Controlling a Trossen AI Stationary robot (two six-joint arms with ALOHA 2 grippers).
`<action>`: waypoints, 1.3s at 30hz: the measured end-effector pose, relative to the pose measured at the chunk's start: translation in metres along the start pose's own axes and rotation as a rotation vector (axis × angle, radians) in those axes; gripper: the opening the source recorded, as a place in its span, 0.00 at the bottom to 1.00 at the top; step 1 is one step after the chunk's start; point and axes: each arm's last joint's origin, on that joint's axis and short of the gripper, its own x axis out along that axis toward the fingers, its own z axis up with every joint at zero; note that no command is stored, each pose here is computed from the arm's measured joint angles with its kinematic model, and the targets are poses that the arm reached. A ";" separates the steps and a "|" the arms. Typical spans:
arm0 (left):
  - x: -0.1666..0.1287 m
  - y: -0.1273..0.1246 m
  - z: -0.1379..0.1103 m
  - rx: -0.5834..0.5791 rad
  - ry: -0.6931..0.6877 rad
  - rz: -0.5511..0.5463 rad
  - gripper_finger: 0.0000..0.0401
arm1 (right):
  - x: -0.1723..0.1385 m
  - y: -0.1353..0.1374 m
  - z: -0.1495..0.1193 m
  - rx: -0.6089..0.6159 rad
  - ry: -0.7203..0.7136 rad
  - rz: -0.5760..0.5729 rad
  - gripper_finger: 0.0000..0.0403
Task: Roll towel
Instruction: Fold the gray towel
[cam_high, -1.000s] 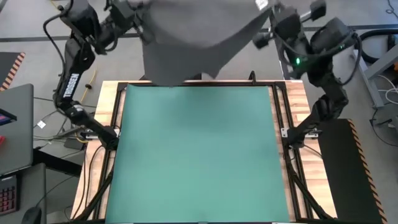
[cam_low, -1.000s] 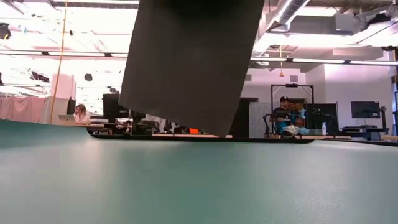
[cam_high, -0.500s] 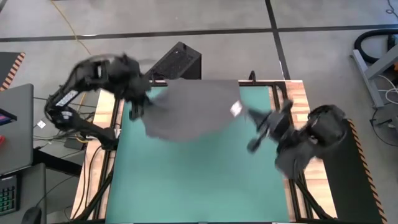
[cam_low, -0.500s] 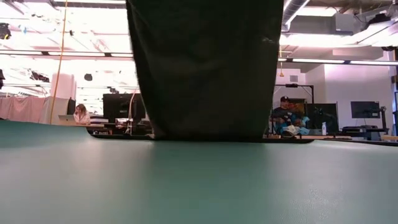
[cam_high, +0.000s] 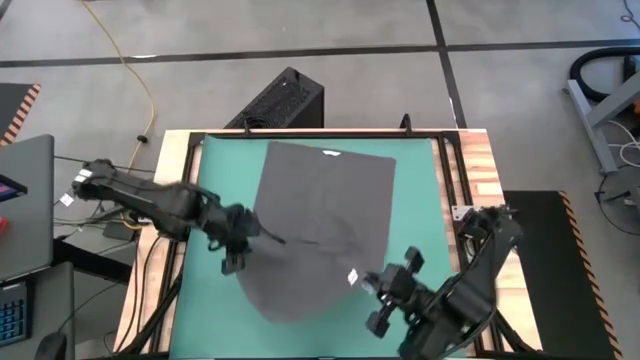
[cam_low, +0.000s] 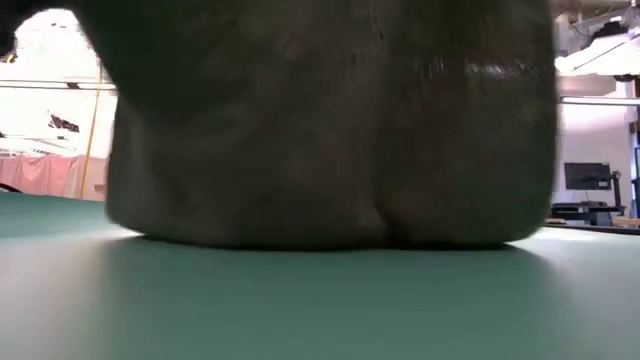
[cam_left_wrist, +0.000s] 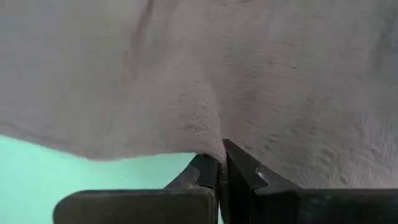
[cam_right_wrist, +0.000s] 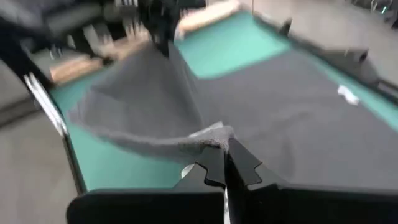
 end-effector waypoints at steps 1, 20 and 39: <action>0.009 -0.001 -0.005 -0.018 0.008 -0.010 0.00 | 0.005 0.005 -0.005 0.008 0.028 -0.005 0.02; 0.058 -0.037 -0.079 0.171 0.145 -0.134 0.44 | 0.028 0.025 -0.033 0.023 0.233 -0.027 0.02; 0.094 -0.154 -0.136 0.360 -0.411 0.062 0.24 | 0.051 0.019 -0.019 0.068 0.230 -0.076 0.02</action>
